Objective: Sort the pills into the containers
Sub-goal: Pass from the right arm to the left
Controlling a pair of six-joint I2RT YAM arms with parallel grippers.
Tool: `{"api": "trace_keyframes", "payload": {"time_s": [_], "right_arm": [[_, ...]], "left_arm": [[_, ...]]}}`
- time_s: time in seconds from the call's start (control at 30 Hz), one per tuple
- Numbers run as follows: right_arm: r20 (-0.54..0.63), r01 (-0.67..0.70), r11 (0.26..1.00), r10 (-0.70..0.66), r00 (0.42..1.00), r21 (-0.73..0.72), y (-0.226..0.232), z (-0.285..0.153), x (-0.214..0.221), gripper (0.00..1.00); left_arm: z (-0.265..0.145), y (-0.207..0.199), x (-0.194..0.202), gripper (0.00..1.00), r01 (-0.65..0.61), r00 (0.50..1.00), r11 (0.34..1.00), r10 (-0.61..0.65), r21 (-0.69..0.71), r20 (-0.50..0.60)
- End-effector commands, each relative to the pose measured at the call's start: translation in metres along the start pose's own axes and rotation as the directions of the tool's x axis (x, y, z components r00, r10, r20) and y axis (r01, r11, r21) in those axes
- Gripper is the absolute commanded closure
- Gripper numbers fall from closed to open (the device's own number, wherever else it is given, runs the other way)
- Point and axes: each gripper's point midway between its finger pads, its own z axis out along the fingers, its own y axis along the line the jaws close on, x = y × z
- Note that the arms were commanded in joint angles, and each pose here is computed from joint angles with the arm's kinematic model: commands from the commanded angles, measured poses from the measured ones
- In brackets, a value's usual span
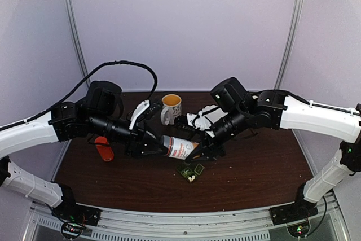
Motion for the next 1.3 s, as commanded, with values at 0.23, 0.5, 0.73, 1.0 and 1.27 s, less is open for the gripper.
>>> {"api": "trace_keyframes", "payload": {"time_s": [0.23, 0.5, 0.73, 1.0, 1.27], "right_arm": [[0.081, -0.008, 0.998, 0.014, 0.997, -0.069, 0.020, -0.007, -0.017, 1.00], [0.122, 0.006, 0.997, 0.004, 0.992, -0.075, 0.025, -0.010, -0.022, 1.00], [0.125, 0.017, 0.997, -0.008, 0.992, -0.071, 0.026, -0.012, -0.022, 1.00], [0.122, 0.016, 0.997, -0.007, 0.993, -0.072, 0.026, -0.011, -0.021, 0.98], [0.117, 0.005, 1.000, -0.006, 0.993, 0.011, 0.012, -0.005, -0.013, 0.28]], "left_arm": [[-0.009, 0.024, -0.035, 0.11, -0.204, 0.955, 0.962, 0.236, -0.184, 0.178], [0.003, -0.001, -0.030, 0.05, -0.233, 0.953, 0.972, 0.230, -0.007, 0.199], [0.011, -0.021, -0.024, 0.08, -0.260, 0.954, 0.954, 0.229, 0.148, 0.193], [0.015, -0.014, -0.025, 0.48, -0.271, 0.953, 0.956, 0.249, 0.112, 0.174], [0.011, 0.009, -0.017, 0.59, -0.214, 0.973, 0.977, 0.215, -0.017, 0.080]]}}
